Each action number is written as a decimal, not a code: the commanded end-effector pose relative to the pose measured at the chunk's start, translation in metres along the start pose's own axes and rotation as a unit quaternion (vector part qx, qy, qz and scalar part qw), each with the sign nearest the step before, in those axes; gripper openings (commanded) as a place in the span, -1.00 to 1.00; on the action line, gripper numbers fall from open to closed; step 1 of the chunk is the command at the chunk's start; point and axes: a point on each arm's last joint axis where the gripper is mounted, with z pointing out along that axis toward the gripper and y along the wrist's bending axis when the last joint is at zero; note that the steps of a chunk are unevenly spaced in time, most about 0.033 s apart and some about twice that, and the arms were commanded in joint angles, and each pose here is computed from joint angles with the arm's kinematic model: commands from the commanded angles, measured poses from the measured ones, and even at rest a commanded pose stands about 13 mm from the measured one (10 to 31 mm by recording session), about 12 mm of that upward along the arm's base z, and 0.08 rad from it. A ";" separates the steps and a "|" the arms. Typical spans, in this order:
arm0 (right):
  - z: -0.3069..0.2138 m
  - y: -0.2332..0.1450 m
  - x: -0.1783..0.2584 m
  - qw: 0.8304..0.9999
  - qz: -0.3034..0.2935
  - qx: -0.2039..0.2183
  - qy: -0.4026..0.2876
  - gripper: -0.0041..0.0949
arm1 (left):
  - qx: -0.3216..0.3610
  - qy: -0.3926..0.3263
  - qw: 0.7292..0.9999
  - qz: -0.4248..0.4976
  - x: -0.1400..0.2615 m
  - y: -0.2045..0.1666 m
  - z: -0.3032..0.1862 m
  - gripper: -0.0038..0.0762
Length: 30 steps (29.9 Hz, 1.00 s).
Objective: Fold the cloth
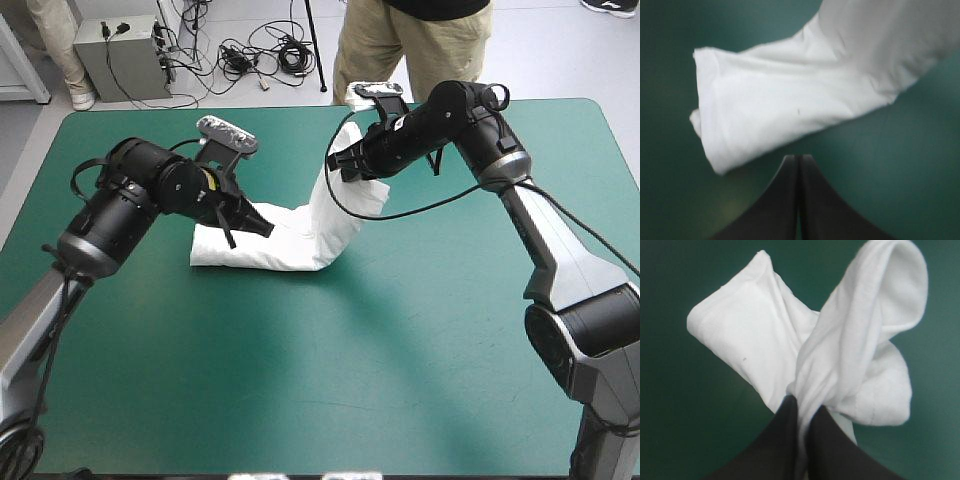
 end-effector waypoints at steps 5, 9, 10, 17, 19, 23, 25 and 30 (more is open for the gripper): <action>-0.008 0.058 -0.015 0.990 -0.068 -0.044 -0.115 -0.95 | -0.003 -0.040 0.999 -0.025 0.059 0.000 -0.079 -0.93; 0.029 0.069 -0.012 0.990 -0.062 -0.066 -0.103 -0.95 | 0.005 -0.075 0.995 -0.066 0.095 -0.002 -0.112 -0.93; 0.039 0.073 -0.011 0.990 -0.061 -0.073 -0.101 -0.95 | 0.009 -0.084 0.994 -0.072 0.102 -0.003 -0.118 -0.93; 0.101 0.096 0.002 0.989 -0.042 -0.113 -0.085 -0.95 | 0.041 -0.134 0.987 -0.079 0.149 -0.011 -0.148 -0.93; 0.116 0.101 0.004 0.988 -0.035 -0.124 -0.082 -0.95 | 0.041 -0.135 0.987 -0.082 0.154 -0.012 -0.148 -0.93; 0.134 0.118 0.005 0.984 -0.032 -0.155 -0.080 -0.89 | 0.044 -0.121 0.987 -0.101 0.158 -0.013 -0.140 -0.93; 0.134 0.124 0.003 0.983 -0.043 -0.164 -0.074 -0.65 | 0.047 -0.114 0.987 -0.102 0.159 -0.013 -0.137 -0.93; 0.117 0.130 -0.004 0.982 -0.069 -0.165 -0.060 0.37 | 0.059 -0.109 0.987 -0.104 0.159 -0.016 -0.134 -0.93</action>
